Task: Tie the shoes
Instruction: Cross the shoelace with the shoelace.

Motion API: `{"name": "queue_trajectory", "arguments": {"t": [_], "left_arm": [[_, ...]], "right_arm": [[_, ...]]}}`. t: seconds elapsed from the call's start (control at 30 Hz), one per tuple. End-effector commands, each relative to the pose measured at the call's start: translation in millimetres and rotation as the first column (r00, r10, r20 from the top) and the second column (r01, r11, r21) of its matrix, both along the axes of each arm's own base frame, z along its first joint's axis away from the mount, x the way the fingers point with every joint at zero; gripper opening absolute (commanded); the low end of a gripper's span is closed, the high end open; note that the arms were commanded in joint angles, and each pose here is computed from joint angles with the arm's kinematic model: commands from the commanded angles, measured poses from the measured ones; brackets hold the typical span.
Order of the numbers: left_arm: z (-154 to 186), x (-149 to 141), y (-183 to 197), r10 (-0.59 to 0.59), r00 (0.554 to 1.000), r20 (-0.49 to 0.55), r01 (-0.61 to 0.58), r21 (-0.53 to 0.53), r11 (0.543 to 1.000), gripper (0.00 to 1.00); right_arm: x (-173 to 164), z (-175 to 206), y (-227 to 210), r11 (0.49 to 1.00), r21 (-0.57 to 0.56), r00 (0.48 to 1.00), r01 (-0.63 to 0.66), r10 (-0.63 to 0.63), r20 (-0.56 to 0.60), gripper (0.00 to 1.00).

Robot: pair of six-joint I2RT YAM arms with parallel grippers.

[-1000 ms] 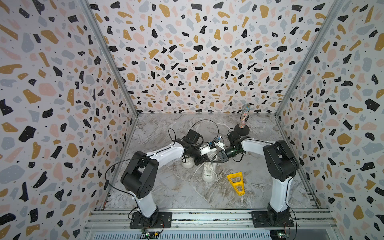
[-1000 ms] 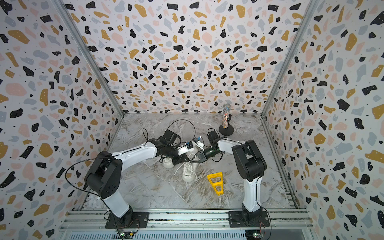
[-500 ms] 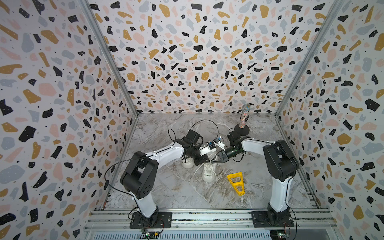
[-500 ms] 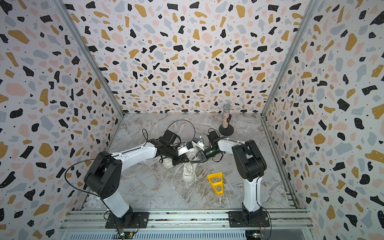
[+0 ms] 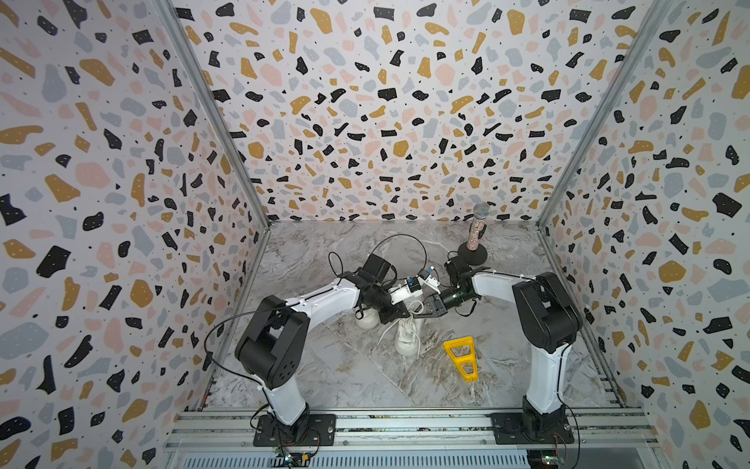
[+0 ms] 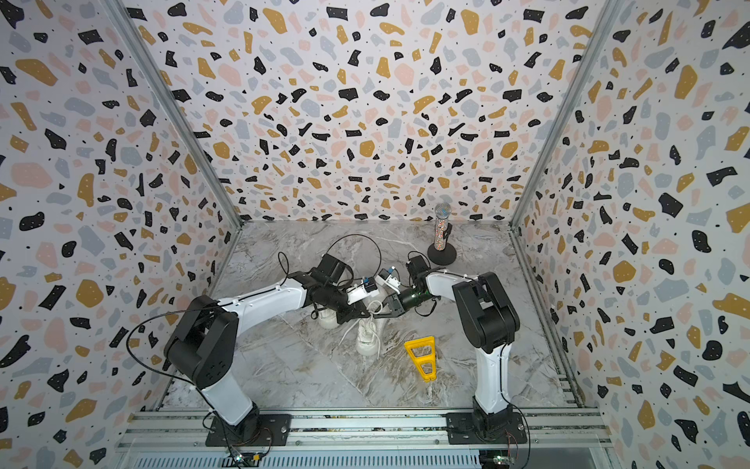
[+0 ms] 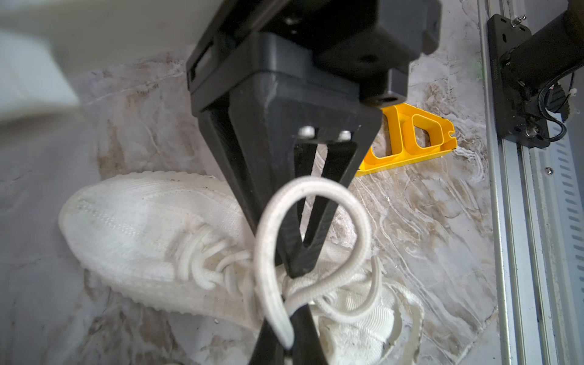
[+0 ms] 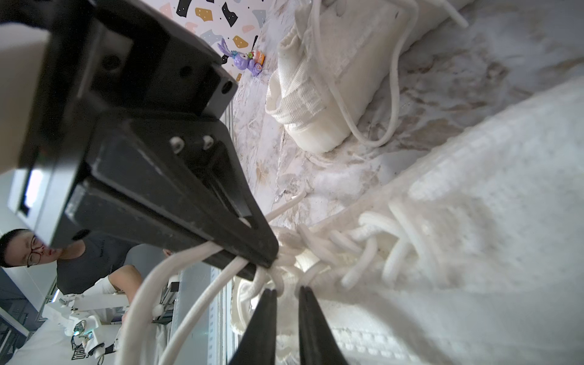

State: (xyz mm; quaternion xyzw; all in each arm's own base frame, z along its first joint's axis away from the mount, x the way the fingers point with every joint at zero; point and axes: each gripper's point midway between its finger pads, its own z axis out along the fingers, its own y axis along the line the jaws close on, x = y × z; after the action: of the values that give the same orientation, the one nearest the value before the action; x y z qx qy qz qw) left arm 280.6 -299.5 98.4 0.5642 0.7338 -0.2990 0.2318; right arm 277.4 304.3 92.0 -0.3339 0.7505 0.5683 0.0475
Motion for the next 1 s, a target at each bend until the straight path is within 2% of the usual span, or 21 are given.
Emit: {"name": "queue_trajectory", "arguments": {"t": [0.0, 0.33, 0.97], "left_arm": [[16.4, -4.2, -4.1, -0.010, 1.000, 0.008, 0.011, -0.054, 0.998, 0.00], [16.0, -3.0, -3.8, -0.006, 1.000, 0.012, 0.007, -0.051, 0.999, 0.00], [17.6, -3.7, -3.6, -0.004, 1.000, 0.013, 0.005, -0.055, 0.998, 0.00]], "right_arm": [[-4.1, 5.0, 2.5, 1.000, 0.024, 1.000, -0.009, 0.009, -0.018, 0.20], [-6.8, 12.0, 4.7, 0.998, 0.061, 0.999, -0.016, 0.019, -0.045, 0.24], [-11.4, 8.5, 11.2, 0.998, 0.062, 0.997, -0.032, 0.037, -0.073, 0.27]]}}
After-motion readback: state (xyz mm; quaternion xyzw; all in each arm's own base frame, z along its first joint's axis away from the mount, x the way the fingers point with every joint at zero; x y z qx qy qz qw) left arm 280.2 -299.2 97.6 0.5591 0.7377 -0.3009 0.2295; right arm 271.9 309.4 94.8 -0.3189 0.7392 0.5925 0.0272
